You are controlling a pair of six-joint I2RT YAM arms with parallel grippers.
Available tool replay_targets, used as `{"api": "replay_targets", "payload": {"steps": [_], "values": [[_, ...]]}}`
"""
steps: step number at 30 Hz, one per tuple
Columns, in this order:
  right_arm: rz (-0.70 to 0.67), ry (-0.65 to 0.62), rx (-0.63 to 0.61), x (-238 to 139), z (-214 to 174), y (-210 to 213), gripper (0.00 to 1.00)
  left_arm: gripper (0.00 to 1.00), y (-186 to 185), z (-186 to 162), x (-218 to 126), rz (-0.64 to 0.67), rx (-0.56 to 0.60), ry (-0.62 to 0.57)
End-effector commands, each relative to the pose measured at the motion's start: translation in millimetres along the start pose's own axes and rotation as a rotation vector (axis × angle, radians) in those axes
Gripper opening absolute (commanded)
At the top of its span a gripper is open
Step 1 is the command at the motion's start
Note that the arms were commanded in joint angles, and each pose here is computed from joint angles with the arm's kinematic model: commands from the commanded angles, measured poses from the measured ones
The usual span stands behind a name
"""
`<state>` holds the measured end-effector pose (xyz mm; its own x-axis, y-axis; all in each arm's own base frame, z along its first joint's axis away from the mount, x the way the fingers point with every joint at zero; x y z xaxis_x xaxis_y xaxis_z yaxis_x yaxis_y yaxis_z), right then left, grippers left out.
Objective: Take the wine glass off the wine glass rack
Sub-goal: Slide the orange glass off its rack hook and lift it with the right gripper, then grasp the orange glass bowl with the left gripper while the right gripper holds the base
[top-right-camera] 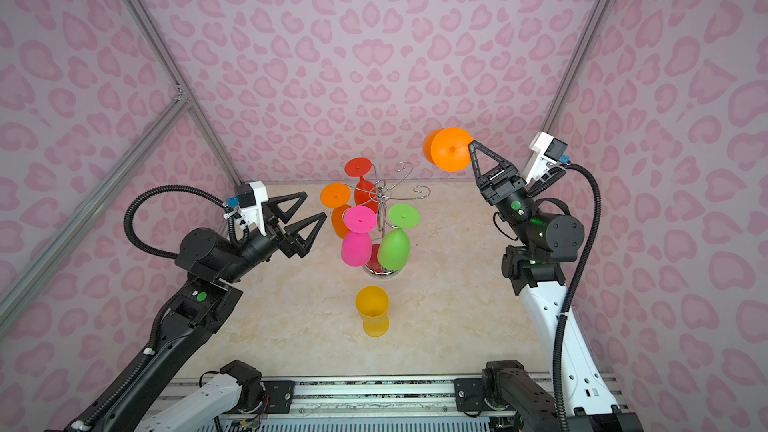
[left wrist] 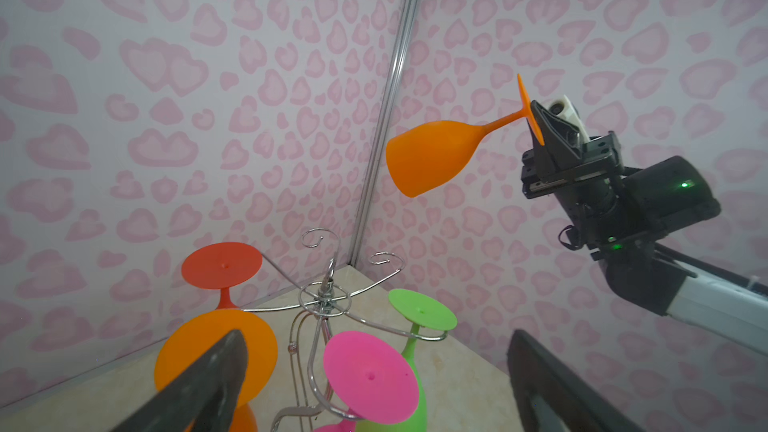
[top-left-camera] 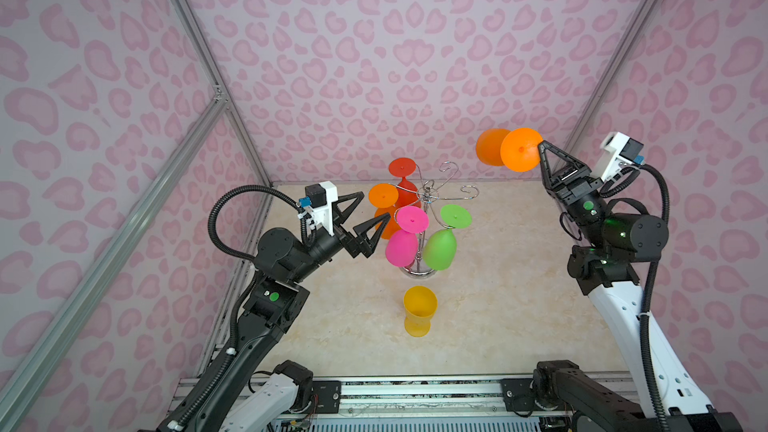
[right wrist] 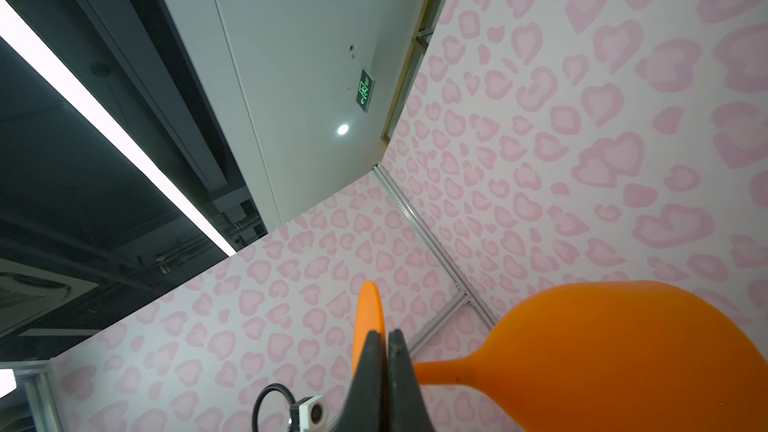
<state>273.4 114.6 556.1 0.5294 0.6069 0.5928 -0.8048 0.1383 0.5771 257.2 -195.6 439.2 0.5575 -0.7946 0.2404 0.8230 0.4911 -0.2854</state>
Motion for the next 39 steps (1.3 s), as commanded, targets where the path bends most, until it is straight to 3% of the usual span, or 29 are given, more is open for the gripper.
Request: {"api": "replay_targets", "payload": {"steps": [1, 10, 20, 30, 39], "values": [[0.192, 0.014, 0.047, 5.7, -7.8, 34.4, 0.0, 1.0, -41.3, 29.0, 0.5, -0.329, -0.077, -0.069], [0.356, 0.07, 0.221, 21.4, -40.5, 40.3, 0.0, 0.98, -38.1, 38.2, 25.1, -0.52, -0.19, -0.073], [0.45, 0.083, 0.399, 28.1, -65.3, 26.9, 0.0, 0.96, -12.3, 31.5, 44.4, -0.558, -0.309, -0.087], [0.449, 0.117, 0.457, 35.2, -83.7, 20.3, 0.0, 0.94, -2.9, 27.4, 50.5, -0.565, -0.343, -0.093], [0.425, 0.126, 0.501, 41.0, -94.5, 6.9, 0.0, 0.76, -10.3, 34.0, 44.9, -0.613, -0.37, -0.113]]}}
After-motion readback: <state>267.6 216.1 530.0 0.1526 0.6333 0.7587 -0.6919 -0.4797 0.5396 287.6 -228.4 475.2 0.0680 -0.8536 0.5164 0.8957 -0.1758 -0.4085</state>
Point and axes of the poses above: each gripper's point midway between its finger pads, its own x axis out along the fingers, its own y axis along the line the jaws close on, z = x × y, the point moved 1 cm from there along -x, back along the fingers
